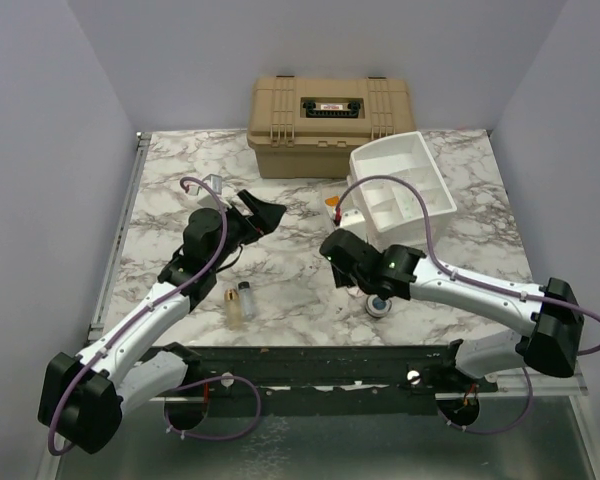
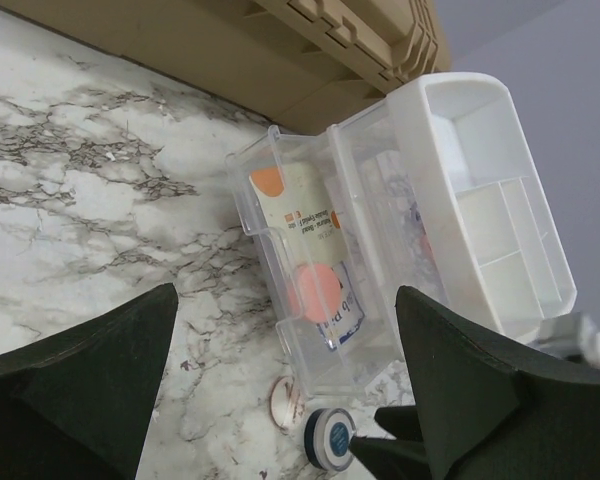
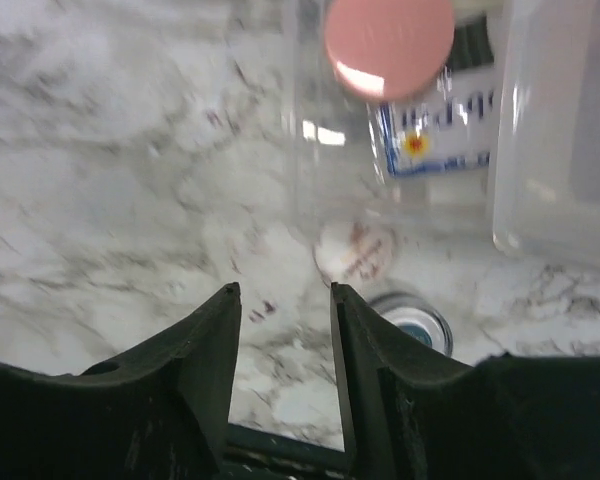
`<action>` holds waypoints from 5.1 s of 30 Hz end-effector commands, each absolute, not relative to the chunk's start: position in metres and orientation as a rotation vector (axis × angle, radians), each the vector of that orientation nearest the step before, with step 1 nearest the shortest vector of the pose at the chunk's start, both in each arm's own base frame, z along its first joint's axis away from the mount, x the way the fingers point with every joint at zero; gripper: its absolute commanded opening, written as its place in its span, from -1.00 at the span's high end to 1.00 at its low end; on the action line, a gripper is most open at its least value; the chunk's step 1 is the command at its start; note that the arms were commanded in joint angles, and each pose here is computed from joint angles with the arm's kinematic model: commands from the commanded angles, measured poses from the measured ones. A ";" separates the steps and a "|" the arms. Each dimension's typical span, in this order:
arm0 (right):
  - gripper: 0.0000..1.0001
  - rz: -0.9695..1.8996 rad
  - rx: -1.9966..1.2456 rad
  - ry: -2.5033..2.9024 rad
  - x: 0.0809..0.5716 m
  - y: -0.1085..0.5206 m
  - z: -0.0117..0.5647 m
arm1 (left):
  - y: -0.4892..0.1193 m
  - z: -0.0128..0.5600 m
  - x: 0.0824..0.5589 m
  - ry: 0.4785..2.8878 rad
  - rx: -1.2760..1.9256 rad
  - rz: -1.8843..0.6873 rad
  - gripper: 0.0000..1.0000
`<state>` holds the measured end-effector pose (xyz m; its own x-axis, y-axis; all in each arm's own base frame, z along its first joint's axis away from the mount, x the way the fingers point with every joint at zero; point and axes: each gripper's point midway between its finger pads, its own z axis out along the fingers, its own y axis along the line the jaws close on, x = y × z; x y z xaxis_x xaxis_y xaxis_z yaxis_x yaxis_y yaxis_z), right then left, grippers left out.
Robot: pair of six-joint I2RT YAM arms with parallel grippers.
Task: Organize the makeup
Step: Pick up the makeup tool from the center of the board.
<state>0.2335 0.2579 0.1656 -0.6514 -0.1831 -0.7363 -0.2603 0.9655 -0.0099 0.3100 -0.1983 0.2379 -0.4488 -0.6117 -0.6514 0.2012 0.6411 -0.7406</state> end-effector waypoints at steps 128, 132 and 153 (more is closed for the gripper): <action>0.99 0.427 -0.513 2.448 0.213 0.268 0.128 | -0.194 0.219 0.309 1.837 -0.344 -0.936 -0.84; 0.99 0.644 -0.590 2.336 0.204 0.291 0.175 | -0.194 0.220 0.310 1.835 -0.343 -0.936 -0.84; 0.99 -0.046 -0.239 2.272 0.323 0.229 0.204 | -0.211 0.213 0.321 1.851 -0.245 -0.963 -0.88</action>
<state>0.3060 0.2624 0.1981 -0.6405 -0.2107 -0.7385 -0.2778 0.9601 -0.0330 0.3156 -0.2039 0.2043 -0.4919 -0.5740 -0.6547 0.1814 0.6679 -0.7218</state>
